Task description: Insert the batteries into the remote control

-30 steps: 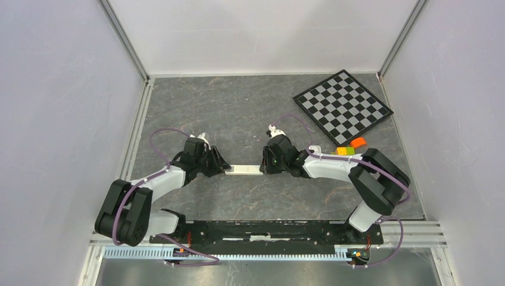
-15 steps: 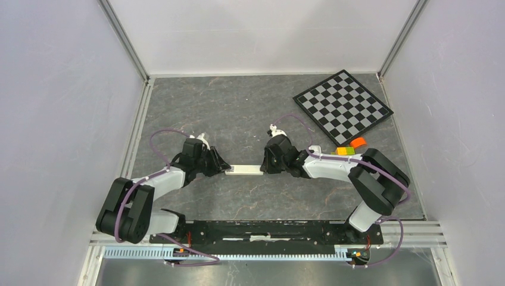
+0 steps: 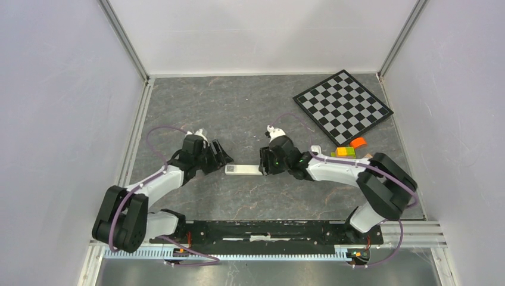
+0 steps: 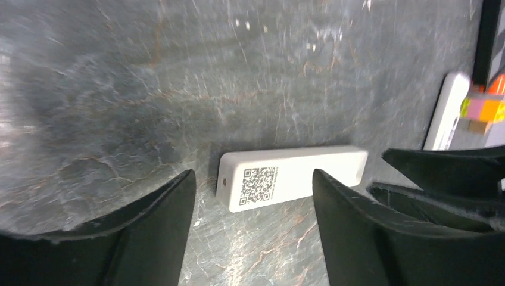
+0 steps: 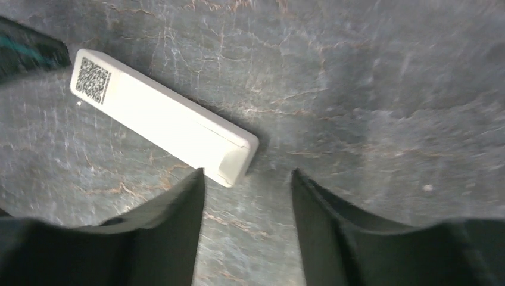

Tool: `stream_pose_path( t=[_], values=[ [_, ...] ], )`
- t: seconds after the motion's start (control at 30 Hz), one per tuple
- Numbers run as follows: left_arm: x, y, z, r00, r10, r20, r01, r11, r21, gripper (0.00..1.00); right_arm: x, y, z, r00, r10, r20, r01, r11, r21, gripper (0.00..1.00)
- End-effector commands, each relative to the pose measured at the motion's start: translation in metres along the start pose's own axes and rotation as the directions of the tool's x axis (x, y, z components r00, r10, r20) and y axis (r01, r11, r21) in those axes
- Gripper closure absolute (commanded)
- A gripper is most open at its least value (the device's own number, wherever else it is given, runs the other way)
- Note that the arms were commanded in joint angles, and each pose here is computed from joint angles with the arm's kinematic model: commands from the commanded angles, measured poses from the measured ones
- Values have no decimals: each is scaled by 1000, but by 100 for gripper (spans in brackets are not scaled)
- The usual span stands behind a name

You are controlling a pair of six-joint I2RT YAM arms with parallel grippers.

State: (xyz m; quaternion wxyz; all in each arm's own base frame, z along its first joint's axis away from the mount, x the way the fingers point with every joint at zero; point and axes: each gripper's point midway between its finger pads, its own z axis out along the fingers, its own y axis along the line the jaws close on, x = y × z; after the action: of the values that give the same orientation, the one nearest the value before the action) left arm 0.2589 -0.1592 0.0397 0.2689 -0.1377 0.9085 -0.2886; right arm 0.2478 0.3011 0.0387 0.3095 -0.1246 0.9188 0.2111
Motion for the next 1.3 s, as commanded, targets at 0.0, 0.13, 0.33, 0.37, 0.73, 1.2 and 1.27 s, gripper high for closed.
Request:
stream_pose_path(
  t=[0.0, 0.13, 0.33, 0.37, 0.73, 1.2, 1.27],
  values=[
    [-46, -4, -25, 988, 28, 152, -10, 993, -119, 15, -47, 19, -25, 944, -266, 197, 299, 940, -165, 32],
    [-71, -5, -56, 966, 76, 247, -26, 980, -197, 1, -47, 38, -26, 828, -505, 241, 555, 798, -233, 6],
    [-83, -18, -99, 948, 105, 300, -41, 976, -213, 0, -36, 44, -5, 646, -729, 226, 763, 603, -233, 2],
    [-83, -22, -105, 947, 111, 302, -50, 978, -203, 0, -37, 44, 0, 630, -745, 218, 775, 590, -224, 2],
    [-77, -50, -151, 939, 189, 287, -157, 979, -130, 0, -32, 60, 43, 577, -795, 189, 810, 527, -255, 30],
    [-67, -53, -162, 951, 196, 238, -171, 978, -122, 0, -24, 39, 36, 725, -675, 138, 689, 704, -171, 54],
    [-65, -52, -162, 951, 200, 235, -175, 977, -121, 0, -12, 44, 34, 716, -682, 152, 696, 679, -232, 41]
  ],
)
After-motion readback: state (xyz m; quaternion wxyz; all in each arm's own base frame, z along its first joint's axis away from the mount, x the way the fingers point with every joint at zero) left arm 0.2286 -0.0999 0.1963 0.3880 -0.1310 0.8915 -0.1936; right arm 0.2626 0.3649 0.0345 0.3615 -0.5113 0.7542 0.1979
